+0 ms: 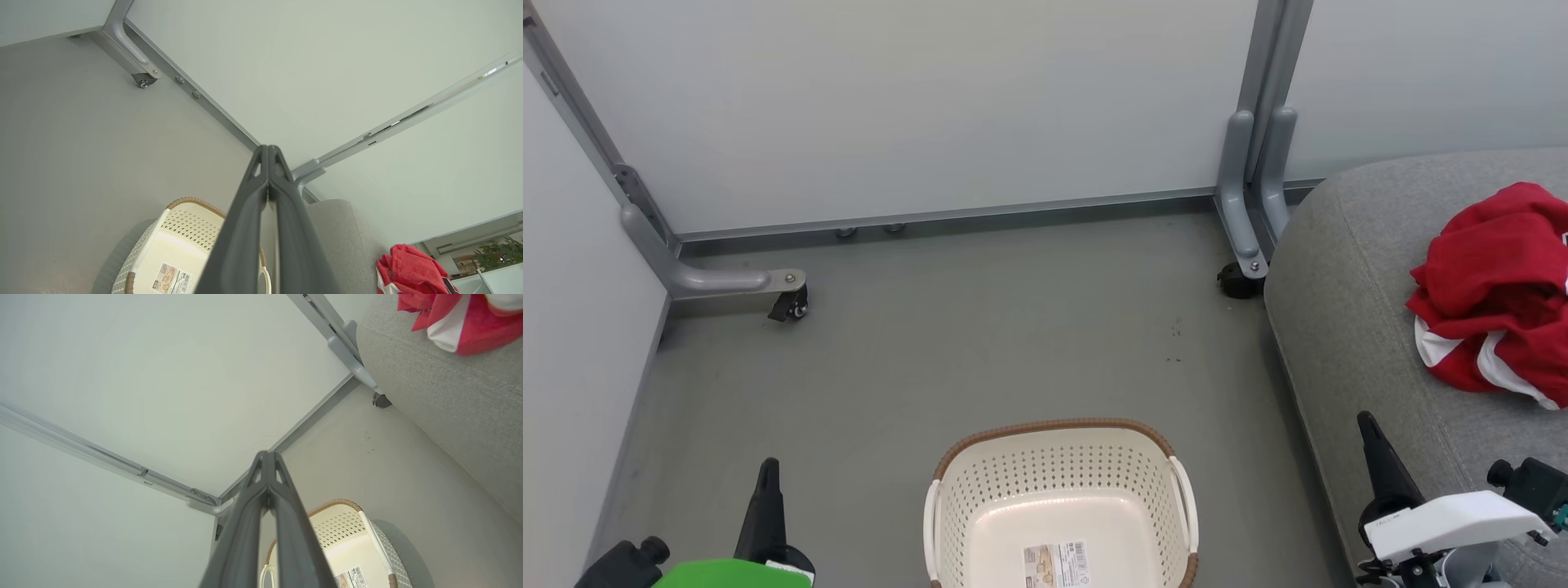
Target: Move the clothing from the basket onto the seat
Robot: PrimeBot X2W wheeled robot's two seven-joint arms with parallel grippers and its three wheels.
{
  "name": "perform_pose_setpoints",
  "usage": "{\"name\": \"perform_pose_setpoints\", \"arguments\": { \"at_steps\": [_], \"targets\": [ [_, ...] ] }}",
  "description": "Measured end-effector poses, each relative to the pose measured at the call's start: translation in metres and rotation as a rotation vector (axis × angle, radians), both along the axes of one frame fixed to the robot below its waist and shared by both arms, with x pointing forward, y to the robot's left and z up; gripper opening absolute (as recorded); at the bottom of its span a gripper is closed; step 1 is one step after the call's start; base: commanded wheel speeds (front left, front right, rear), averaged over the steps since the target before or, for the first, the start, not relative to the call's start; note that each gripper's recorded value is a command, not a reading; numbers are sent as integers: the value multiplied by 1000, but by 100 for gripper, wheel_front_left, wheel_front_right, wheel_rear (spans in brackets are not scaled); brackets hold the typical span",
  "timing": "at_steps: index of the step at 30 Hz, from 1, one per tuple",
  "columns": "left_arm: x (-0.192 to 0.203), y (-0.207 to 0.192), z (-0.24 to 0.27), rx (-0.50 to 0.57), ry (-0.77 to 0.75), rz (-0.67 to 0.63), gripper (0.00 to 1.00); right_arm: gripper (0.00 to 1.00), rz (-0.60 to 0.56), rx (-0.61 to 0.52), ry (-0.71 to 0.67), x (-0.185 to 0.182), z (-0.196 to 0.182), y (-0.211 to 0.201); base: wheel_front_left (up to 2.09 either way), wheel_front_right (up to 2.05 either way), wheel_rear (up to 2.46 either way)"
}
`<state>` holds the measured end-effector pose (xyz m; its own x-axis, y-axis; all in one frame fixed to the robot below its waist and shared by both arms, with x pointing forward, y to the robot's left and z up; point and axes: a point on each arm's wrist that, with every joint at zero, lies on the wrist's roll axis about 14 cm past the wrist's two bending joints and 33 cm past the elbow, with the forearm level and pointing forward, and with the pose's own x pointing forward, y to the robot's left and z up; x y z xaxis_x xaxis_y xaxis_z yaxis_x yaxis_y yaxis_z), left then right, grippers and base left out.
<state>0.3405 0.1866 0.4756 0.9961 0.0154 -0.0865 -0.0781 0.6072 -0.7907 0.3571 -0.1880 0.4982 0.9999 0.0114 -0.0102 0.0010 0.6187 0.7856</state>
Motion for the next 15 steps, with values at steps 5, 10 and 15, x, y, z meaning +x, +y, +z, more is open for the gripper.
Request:
{"name": "perform_pose_setpoints", "arguments": {
  "at_steps": [5,10,15],
  "targets": [
    [4,1,2,-59,-4,4,0,0,-4,60,8,2,-1,-1,0,0,0],
    [8,2,3,-113,-2,7,0,0,-7,117,8,5,1,-3,0,0,0],
    [12,3,5,-165,-6,11,0,0,-14,170,15,7,-1,-4,0,0,0]
  ]
}}
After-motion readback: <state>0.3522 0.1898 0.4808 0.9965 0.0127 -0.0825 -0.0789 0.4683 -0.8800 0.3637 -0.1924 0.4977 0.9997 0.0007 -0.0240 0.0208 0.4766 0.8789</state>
